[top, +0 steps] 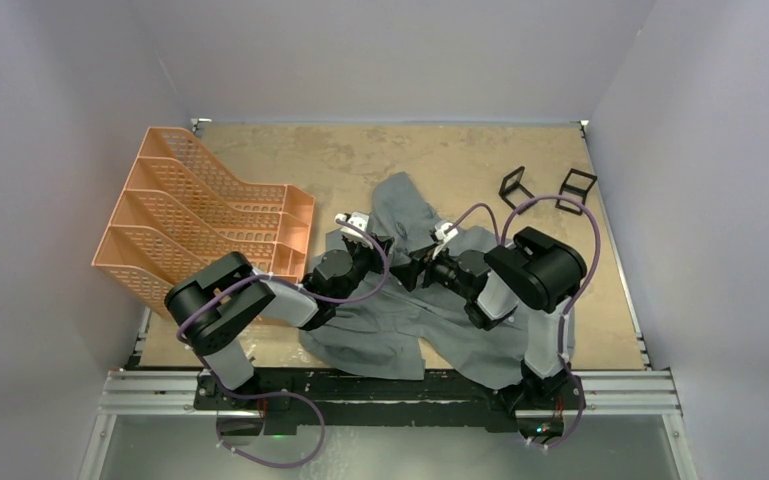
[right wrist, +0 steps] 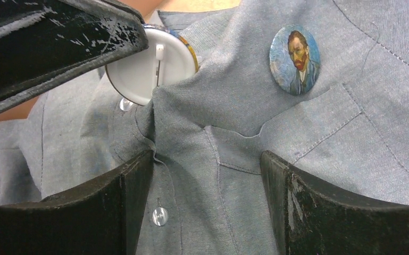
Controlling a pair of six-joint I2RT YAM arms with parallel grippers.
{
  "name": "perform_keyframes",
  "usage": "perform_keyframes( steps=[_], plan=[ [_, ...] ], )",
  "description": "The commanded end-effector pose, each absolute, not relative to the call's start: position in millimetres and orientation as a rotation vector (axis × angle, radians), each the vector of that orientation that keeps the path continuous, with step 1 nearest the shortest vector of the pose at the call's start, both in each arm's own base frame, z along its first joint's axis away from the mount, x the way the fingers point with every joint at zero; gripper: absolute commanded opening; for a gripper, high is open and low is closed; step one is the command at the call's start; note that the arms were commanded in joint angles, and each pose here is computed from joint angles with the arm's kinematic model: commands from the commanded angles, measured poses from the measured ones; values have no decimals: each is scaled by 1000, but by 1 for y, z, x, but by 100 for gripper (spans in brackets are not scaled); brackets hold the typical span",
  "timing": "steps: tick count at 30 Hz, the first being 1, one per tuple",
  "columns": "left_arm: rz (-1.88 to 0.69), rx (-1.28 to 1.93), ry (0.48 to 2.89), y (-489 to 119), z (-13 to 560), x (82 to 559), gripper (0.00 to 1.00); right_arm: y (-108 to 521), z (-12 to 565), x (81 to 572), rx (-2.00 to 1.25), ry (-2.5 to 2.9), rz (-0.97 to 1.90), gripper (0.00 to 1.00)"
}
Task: Remove the brooch from the garment
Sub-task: Remove the brooch from the clothes.
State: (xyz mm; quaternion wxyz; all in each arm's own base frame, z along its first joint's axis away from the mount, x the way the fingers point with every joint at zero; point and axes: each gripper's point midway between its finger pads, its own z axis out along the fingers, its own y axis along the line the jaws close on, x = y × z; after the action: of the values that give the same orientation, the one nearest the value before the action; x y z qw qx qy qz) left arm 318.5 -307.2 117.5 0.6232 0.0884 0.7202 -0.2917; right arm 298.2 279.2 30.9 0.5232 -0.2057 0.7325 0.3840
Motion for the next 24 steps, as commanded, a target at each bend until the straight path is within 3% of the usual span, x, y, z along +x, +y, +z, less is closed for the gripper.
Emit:
perform_keyframes(
  steps=[1,9,24],
  plan=[
    [-752,165,1567,-314,152,318,0,289,163,300,-526,1181,948,77],
    [-752,156,1563,-313,153,318,0,285,191,293,-520,1107,945,78],
    [-805,147,1544,-314,157,312,0,294,192,306,-503,1096,943,72]
  ],
)
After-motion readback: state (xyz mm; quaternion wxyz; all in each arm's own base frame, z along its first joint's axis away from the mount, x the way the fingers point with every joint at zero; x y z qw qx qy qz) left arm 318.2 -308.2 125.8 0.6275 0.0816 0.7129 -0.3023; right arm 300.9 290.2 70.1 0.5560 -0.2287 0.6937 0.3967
